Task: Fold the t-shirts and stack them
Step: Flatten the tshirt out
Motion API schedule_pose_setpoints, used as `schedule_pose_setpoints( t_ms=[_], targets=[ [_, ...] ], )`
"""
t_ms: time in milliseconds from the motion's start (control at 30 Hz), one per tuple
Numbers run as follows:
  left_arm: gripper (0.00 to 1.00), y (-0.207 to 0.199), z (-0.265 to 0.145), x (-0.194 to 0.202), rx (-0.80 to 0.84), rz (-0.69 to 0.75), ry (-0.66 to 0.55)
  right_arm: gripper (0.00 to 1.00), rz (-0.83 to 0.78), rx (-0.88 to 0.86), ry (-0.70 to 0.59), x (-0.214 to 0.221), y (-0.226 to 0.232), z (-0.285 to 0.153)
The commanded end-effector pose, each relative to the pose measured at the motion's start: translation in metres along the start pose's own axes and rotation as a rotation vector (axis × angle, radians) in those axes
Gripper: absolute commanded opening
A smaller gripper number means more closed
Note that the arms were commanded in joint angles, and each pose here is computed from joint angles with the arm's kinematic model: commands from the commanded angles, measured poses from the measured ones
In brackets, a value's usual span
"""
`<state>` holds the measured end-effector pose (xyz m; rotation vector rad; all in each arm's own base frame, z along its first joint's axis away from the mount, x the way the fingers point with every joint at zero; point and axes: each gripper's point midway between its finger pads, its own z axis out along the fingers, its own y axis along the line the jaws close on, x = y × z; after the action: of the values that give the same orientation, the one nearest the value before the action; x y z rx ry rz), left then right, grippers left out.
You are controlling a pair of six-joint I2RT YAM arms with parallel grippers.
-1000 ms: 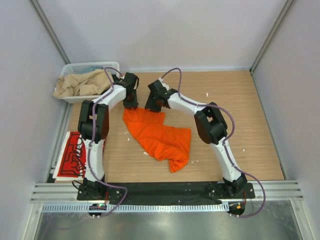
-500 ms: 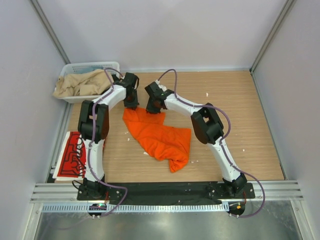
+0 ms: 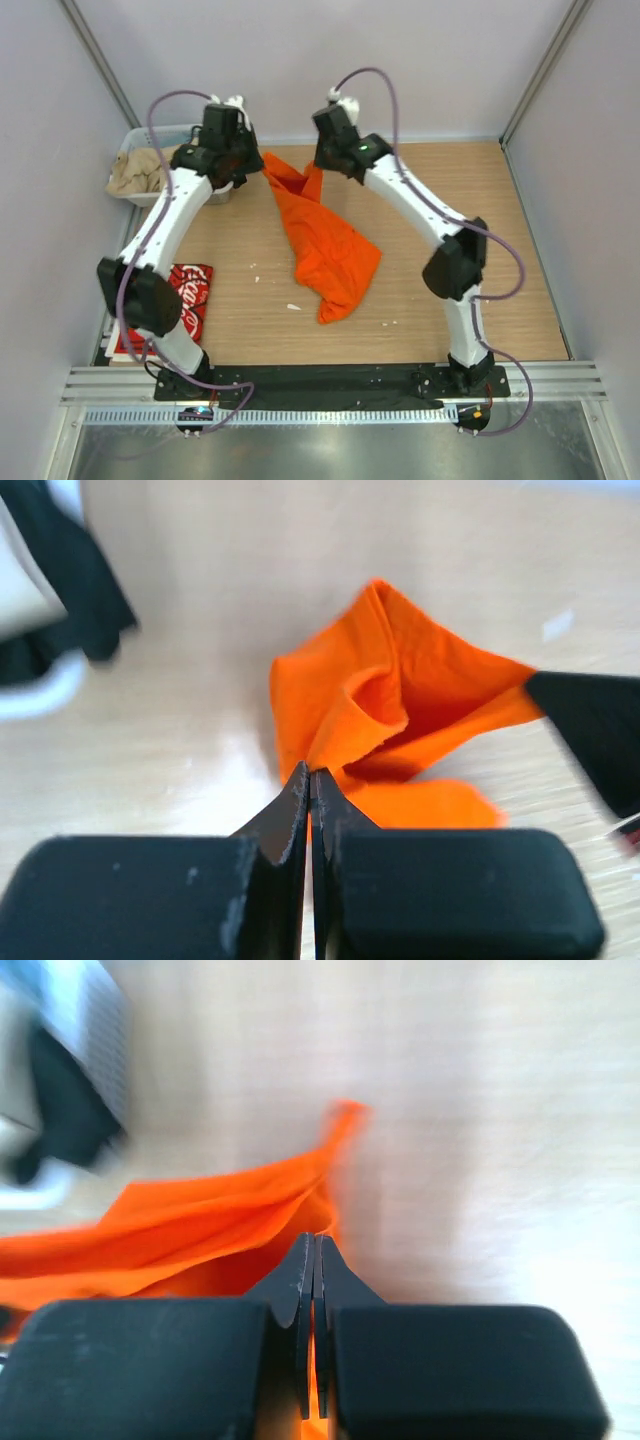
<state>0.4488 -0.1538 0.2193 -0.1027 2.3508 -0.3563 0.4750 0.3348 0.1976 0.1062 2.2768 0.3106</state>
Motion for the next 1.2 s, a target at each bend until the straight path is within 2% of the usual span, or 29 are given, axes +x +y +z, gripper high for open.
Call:
schedule_pose_setpoints(
  t_ms=[0, 33, 67, 100, 133, 200, 233, 300, 333, 400, 433, 567, 667, 767, 833, 867, 900, 967, 1000, 1067, 1100, 1167],
  targets=[
    [0.0, -0.035, -0.124, -0.103, 0.16, 0.04, -0.403, 0.01, 0.005, -0.043, -0.448, -0.16, -0.035, -0.167],
    [0.0, -0.039, -0.151, -0.119, 0.184, 0.045, -0.474, 0.01, -0.017, -0.058, -0.533, -0.181, -0.041, -0.197],
    [0.0, -0.041, -0.173, -0.128, 0.197, 0.048, -0.529, 0.01, -0.041, -0.056, -0.556, -0.182, -0.048, -0.209],
    [0.0, -0.042, -0.209, -0.139, 0.215, 0.051, -0.61, 0.01, -0.026, -0.089, -0.647, -0.197, -0.056, -0.262],
    [0.0, -0.044, -0.23, -0.145, 0.224, 0.06, -0.659, 0.01, -0.026, -0.113, -0.703, -0.205, -0.059, -0.285],
    [0.0, -0.044, -0.274, -0.158, 0.227, 0.08, -0.769, 0.01, -0.054, -0.149, -0.741, -0.2, -0.066, -0.314],
    [0.0, -0.047, -0.309, -0.161, 0.247, 0.095, -0.839, 0.01, -0.034, -0.209, -0.809, -0.203, -0.072, -0.356],
    [0.0, -0.044, -0.343, -0.161, 0.233, 0.121, -0.914, 0.01, -0.053, -0.314, -0.797, -0.185, -0.068, -0.374],
    [0.0, -0.043, -0.37, -0.158, 0.242, 0.129, -0.963, 0.01, -0.081, -0.45, -0.788, -0.171, -0.058, -0.403],
    [0.0, -0.032, -0.395, -0.157, 0.186, 0.131, -1.026, 0.01, -0.088, -0.589, -0.71, -0.143, -0.044, -0.411],
    [0.0, -0.028, -0.419, -0.154, 0.172, 0.134, -1.075, 0.01, -0.132, -0.717, -0.644, -0.122, -0.03, -0.424],
    [0.0, -0.015, -0.476, -0.155, 0.097, 0.151, -1.206, 0.01, -0.129, -0.973, -0.513, -0.081, -0.014, -0.469],
    [0.0, -0.011, -0.508, -0.164, 0.066, 0.153, -1.309, 0.01, -0.098, -1.07, -0.416, -0.062, -0.008, -0.479],
    [0.0, -0.018, -0.495, -0.176, 0.083, 0.159, -1.311, 0.01, -0.085, -1.042, -0.34, -0.045, -0.01, -0.456],
    [0.0, -0.032, -0.455, -0.193, 0.14, 0.142, -1.252, 0.01, -0.07, -0.981, -0.319, -0.039, -0.017, -0.44],
    [0.0, -0.048, -0.443, -0.197, 0.222, 0.166, -1.235, 0.01, -0.059, -0.935, -0.304, -0.034, -0.022, -0.426],
    [0.0, -0.06, -0.404, -0.207, 0.272, 0.159, -1.166, 0.01, -0.033, -0.851, -0.33, -0.039, -0.032, -0.414],
    [0.0, -0.092, -0.361, -0.21, 0.461, 0.136, -1.073, 0.01, -0.007, -0.693, -0.32, -0.035, -0.056, -0.393],
    [0.0, -0.1, -0.308, -0.215, 0.478, 0.117, -0.982, 0.01, 0.023, -0.522, -0.323, -0.032, -0.084, -0.374],
    [0.0, -0.128, -0.245, -0.204, 0.52, 0.127, -0.856, 0.01, 0.088, -0.287, -0.306, -0.016, -0.128, -0.346],
    [0.0, -0.137, -0.179, -0.193, 0.499, 0.136, -0.747, 0.01, 0.111, -0.11, -0.292, -0.003, -0.163, -0.332],
    [0.0, -0.17, -0.118, -0.159, 0.52, 0.181, -0.609, 0.01, 0.175, 0.033, -0.227, 0.033, -0.195, -0.31]
  ],
)
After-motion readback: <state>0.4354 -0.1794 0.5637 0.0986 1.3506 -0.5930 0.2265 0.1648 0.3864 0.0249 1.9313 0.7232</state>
